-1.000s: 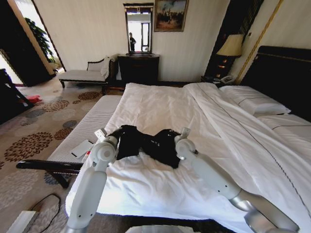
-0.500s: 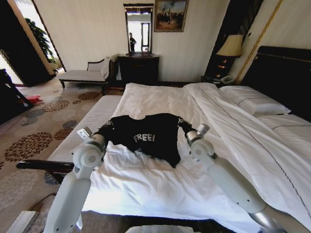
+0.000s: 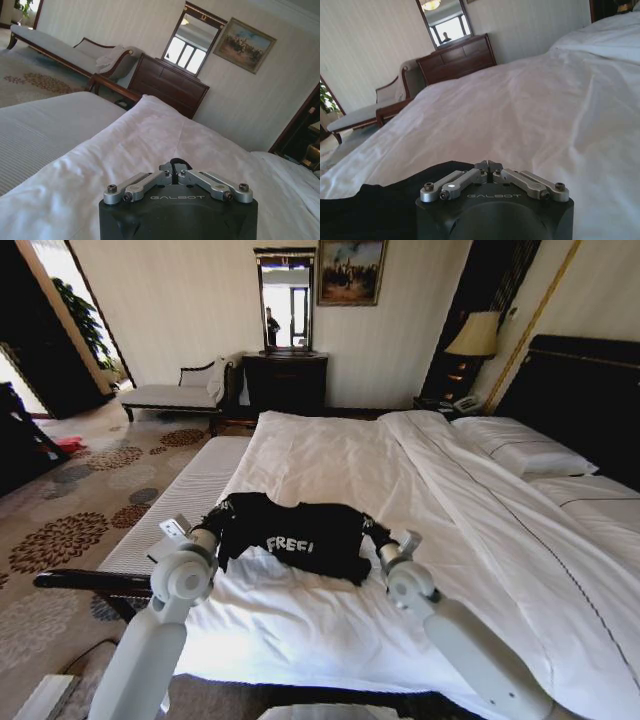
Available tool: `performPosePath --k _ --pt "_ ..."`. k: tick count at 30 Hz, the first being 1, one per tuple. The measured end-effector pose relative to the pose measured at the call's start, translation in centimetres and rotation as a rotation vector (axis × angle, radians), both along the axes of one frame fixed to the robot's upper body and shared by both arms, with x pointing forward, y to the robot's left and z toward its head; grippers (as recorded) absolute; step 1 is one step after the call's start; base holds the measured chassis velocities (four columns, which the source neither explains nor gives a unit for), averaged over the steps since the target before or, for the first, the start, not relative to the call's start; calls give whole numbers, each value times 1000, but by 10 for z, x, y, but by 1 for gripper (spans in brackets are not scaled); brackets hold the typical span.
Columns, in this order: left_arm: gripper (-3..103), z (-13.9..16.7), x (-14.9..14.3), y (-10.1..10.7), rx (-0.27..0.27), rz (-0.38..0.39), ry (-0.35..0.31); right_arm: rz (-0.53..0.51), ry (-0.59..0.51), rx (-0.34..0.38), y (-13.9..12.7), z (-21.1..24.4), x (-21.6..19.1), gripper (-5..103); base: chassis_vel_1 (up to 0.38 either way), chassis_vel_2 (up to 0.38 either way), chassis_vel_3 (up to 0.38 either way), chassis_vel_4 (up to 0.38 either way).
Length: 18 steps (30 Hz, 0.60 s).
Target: Fold the clothes on the bed.
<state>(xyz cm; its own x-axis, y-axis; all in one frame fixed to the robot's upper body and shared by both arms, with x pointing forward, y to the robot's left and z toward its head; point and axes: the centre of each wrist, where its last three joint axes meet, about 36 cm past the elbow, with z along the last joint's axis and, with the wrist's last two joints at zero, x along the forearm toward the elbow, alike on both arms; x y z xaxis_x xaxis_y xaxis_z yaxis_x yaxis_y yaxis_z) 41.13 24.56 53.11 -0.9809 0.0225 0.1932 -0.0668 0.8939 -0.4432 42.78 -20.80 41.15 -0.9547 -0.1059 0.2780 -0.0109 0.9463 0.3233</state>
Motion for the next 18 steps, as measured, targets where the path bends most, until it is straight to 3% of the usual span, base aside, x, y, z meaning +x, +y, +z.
performPosePath --k 7,16,18 --pt "0 -8 6 -6 -21 13 22 -19 75 -26 13 -30 -1 0 0 0 0 0" --pt "0 -5 -3 -13 -26 -3 11 7 106 -56 18 -24 -7 0 0 0 0 0" --pt "0 -5 -5 -15 -26 -3 9 23 104 -63 18 -15 -7 11 0 0 0 0"
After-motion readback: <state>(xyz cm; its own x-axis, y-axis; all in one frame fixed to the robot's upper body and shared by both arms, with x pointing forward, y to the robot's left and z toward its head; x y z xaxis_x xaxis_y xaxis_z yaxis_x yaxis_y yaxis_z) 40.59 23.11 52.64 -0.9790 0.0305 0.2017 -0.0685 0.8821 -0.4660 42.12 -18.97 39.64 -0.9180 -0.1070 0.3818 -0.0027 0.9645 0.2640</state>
